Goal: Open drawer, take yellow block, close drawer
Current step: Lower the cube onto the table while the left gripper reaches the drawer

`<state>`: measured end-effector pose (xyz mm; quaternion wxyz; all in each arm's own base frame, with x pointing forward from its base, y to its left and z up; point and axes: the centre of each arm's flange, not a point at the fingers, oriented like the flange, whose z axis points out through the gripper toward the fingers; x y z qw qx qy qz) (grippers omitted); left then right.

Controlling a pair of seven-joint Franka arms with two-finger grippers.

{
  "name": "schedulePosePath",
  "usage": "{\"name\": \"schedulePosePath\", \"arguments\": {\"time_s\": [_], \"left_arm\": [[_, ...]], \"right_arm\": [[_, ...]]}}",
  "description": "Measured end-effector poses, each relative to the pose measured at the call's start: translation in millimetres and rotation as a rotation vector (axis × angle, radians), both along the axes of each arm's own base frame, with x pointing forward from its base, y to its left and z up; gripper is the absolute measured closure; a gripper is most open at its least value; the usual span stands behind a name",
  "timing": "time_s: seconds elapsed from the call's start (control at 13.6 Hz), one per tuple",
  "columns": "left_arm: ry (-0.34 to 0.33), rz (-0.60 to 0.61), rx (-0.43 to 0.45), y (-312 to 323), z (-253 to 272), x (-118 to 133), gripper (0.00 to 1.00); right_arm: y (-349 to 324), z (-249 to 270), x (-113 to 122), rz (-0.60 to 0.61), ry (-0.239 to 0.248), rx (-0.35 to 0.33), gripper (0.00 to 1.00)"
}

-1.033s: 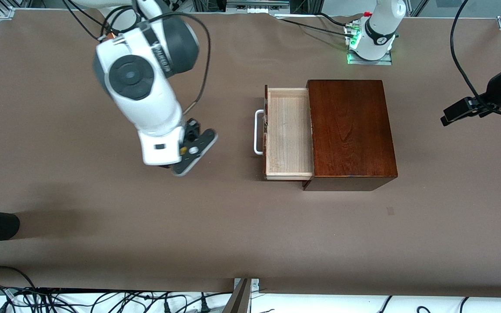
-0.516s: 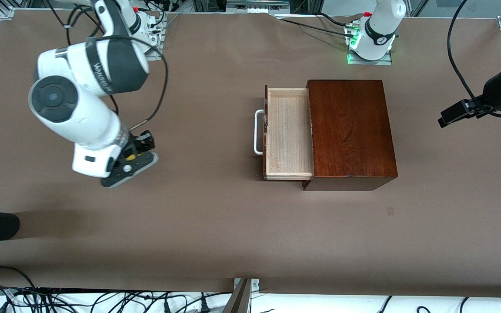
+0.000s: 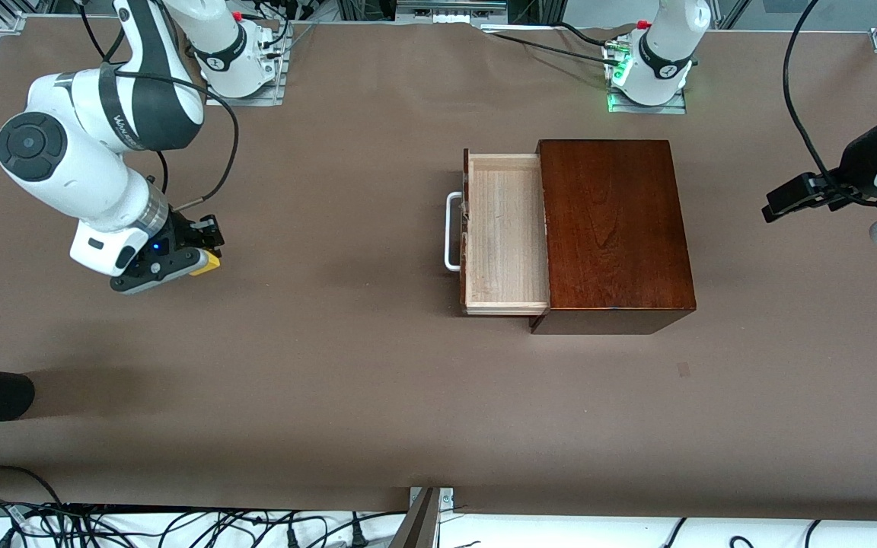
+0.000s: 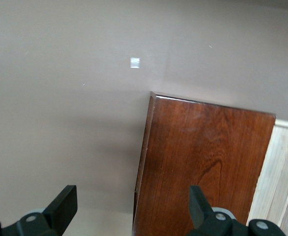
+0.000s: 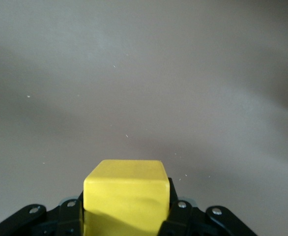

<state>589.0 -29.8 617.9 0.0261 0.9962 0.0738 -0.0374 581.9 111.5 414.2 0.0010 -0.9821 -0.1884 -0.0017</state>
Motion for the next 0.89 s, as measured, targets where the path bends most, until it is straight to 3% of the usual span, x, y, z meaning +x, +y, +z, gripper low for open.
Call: {"name": "schedulePosePath", "arguments": {"time_s": [0.37, 0.89], "left_arm": [[-0.005, -0.056, -0.018, -55, 9, -6, 0.00], [0.045, 0.087, 0.015, -228, -11, -33, 0.00]], "right_arm": [[-47, -60, -22, -0.108, -0.022, -0.006, 0.44], [-94, -118, -48, -0.193, -0.089, -0.023, 0.44]]}}
